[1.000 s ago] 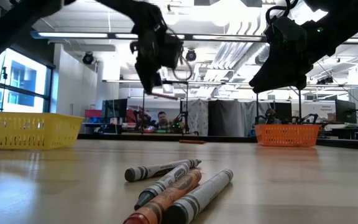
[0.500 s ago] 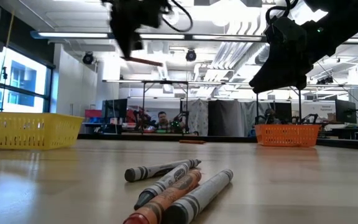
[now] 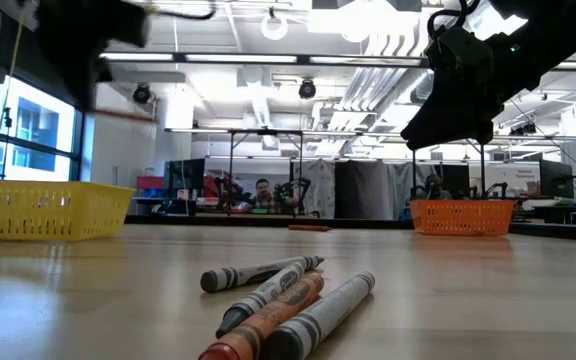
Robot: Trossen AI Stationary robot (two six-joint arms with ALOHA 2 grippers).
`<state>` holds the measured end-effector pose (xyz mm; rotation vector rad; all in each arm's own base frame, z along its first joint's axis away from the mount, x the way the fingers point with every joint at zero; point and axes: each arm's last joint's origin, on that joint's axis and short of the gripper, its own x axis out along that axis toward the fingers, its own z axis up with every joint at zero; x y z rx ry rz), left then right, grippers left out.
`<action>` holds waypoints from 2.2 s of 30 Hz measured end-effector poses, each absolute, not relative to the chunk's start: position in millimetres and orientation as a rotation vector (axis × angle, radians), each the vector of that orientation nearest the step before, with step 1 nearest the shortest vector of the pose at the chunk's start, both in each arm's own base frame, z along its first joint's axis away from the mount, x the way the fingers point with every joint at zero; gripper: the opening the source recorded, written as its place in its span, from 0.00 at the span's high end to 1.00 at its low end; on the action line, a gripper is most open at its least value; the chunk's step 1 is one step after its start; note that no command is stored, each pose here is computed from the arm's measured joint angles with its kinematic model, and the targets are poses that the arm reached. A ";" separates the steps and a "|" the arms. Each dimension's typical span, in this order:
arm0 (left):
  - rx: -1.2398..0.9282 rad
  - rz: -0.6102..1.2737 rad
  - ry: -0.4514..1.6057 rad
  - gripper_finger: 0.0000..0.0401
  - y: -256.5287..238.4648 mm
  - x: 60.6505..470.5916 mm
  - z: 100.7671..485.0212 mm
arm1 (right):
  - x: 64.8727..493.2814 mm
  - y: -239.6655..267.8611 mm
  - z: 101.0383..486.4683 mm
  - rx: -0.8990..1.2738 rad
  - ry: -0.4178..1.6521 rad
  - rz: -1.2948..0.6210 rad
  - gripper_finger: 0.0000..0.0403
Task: Sort crayons
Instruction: Put the orange crayon into the yellow bin
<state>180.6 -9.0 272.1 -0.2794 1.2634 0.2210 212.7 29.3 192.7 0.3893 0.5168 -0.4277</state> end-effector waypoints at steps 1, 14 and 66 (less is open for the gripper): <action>-0.288 0.249 1.265 1.00 -10.6 173.2 266.2 | 212.7 29.3 192.7 0.389 0.517 -0.428 0.69; -0.361 0.331 1.209 1.00 -18.2 131.5 213.9 | 212.7 29.3 192.7 0.390 0.516 -0.428 0.69; -0.196 0.381 0.479 0.67 -21.0 185.3 266.7 | 212.7 29.3 192.8 0.390 0.516 -0.428 0.69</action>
